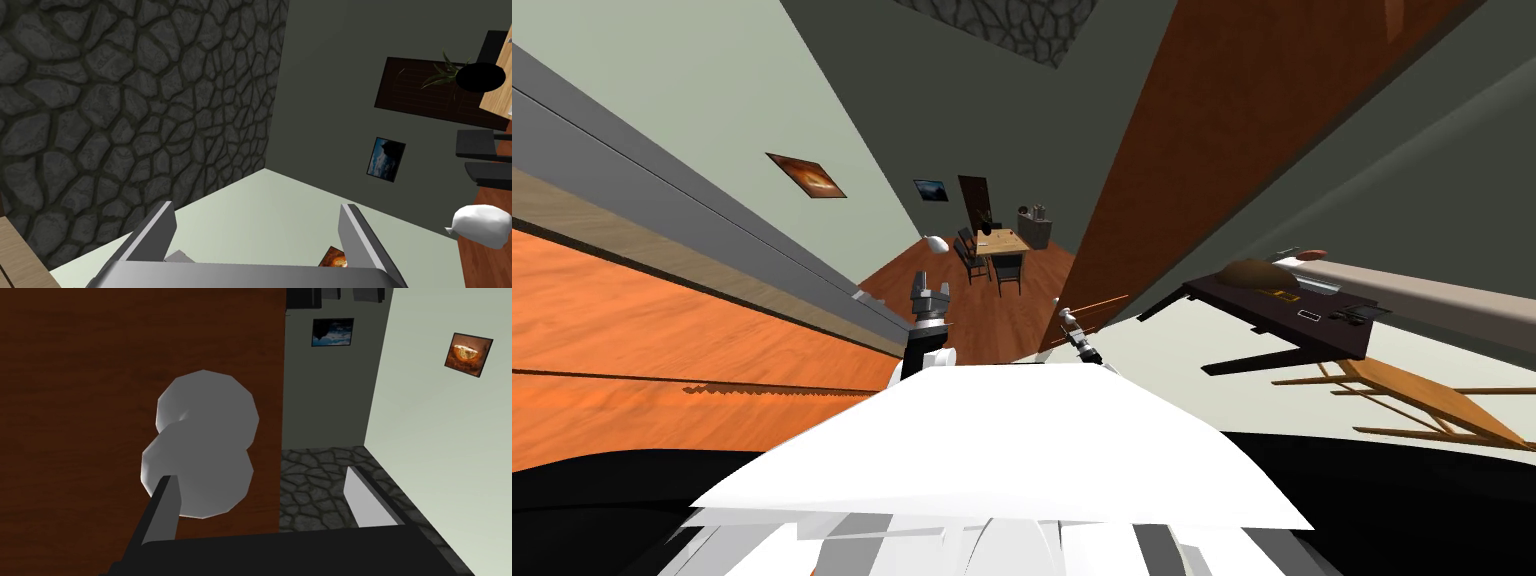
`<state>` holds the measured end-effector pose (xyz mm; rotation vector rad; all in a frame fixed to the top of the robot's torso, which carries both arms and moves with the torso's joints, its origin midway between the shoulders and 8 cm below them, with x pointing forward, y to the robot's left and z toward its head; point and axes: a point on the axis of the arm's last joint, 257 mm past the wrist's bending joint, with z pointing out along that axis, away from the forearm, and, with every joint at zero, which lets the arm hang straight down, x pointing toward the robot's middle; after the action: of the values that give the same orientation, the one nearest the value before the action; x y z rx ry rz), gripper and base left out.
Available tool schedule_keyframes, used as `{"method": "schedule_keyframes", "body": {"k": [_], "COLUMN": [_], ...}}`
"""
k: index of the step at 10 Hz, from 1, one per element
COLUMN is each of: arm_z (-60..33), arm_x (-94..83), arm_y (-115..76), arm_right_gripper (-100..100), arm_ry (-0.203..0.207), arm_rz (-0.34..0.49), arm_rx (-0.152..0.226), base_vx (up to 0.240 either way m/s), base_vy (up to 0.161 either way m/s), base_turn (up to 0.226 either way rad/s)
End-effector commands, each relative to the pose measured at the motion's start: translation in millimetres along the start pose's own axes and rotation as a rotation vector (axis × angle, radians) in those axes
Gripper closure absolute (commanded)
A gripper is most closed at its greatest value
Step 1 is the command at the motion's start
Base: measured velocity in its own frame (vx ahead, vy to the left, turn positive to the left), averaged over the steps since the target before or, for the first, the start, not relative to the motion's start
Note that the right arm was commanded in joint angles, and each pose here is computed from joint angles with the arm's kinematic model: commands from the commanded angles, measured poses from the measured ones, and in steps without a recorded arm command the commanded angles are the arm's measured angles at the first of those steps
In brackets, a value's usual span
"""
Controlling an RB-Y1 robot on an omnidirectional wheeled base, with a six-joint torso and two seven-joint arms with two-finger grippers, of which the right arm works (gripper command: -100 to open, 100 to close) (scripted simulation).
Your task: Pull the door open
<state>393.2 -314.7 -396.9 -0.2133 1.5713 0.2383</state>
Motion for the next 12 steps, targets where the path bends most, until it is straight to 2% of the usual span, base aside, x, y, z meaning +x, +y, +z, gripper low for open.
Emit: {"method": "schedule_keyframes", "body": {"k": [1,2,3,4,9,10,12], "arm_z": [-1.6,-6.3,-12.4,-12.4,-12.4,-18.0,-21.0], "arm_x": [-4.2,-5.5,7.5,7.5,7.5,4.7,1.3], "arm_y": [-14.7,-23.3,-11.6,-11.6,-11.6,-15.1,-15.1], "arm_right_gripper": [-100,-100,-100,100,100,-100,-100], "arm_ry": [-0.007,-0.009,0.021,0.021,0.021,0.015,0.007], "arm_rz": [-0.005,-0.006,0.009,0.009,0.009,0.001,-0.005], "arm_rx": [0.020,0.032,0.021,0.021,0.021,0.018,0.007], "base_vx": [0.061,0.117,0.029,-0.037,-0.005,-0.096,-0.171], "base_vy": [0.027,-0.014,-0.009,0.008,-0.004,-0.008,-0.033], "base_turn": [0.070,0.103,-0.013,-0.029,-0.002,-0.035,-0.038]}}
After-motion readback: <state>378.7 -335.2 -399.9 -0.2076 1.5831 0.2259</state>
